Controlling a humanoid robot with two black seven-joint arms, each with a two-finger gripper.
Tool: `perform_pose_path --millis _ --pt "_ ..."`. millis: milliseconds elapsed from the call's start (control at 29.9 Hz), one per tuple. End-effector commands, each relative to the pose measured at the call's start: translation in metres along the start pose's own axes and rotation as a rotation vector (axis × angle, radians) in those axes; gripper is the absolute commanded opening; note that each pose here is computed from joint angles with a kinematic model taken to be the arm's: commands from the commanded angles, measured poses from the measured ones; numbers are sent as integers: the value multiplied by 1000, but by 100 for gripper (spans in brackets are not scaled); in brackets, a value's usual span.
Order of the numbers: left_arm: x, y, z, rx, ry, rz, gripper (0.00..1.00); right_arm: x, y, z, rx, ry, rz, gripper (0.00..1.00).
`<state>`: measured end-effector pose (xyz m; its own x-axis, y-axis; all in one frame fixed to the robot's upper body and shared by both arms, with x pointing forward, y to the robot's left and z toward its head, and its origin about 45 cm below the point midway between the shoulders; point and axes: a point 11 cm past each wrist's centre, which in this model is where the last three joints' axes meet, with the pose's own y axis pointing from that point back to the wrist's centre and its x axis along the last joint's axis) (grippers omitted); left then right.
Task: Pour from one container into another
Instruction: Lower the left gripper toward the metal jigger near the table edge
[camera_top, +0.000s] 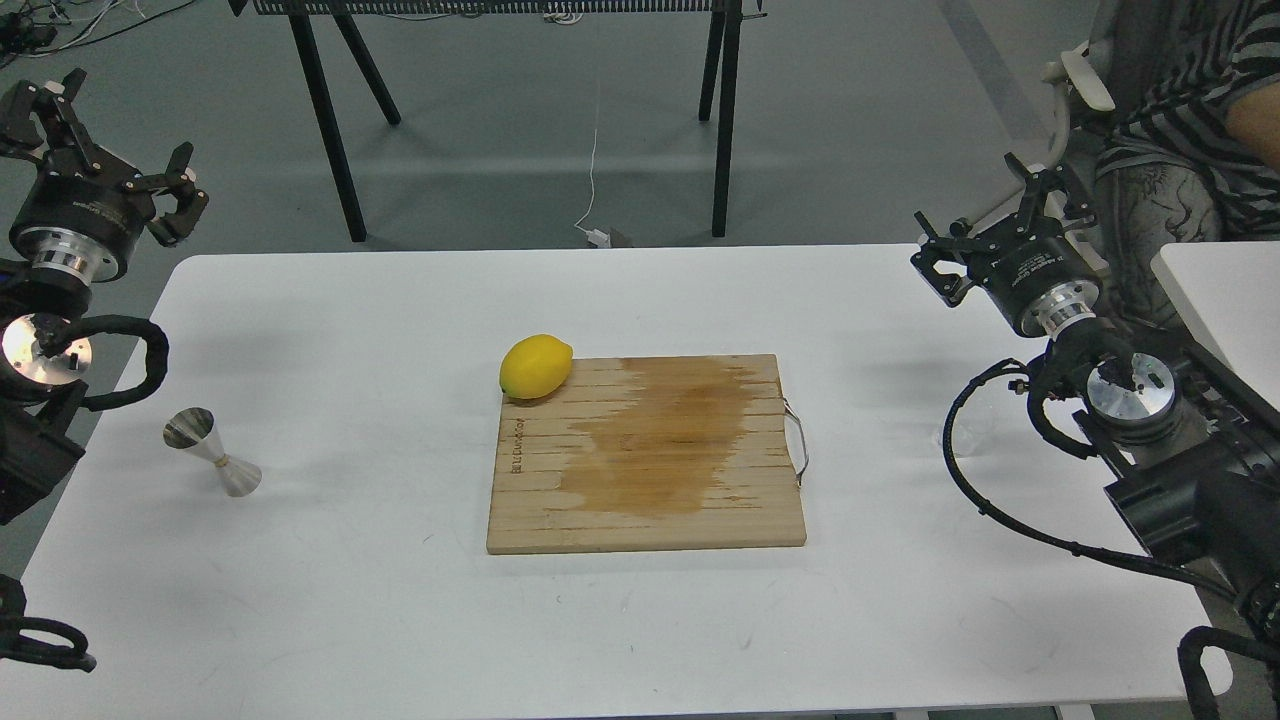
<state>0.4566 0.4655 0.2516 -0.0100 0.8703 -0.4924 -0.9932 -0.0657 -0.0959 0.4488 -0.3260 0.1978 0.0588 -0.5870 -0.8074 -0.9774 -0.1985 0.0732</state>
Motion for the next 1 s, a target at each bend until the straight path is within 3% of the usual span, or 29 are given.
perform_pose_path --millis 0,201,435,669,970 --pt "7 4 5 6 -23 9 100 0 -1 1 -3 3 4 99" --pt "12 6 13 25 -75 4 100 0 0 -4 5 2 7 99" --pt "-6 15 73 57 -262 -150 100 5 4 1 -17 7 10 99" --pt "-23 63 134 184 -652 -317 100 7 5 5 -22 2 17 99" --pt "-49 148 146 457 -1094 -495 100 12 8 12 -35 1 31 99"
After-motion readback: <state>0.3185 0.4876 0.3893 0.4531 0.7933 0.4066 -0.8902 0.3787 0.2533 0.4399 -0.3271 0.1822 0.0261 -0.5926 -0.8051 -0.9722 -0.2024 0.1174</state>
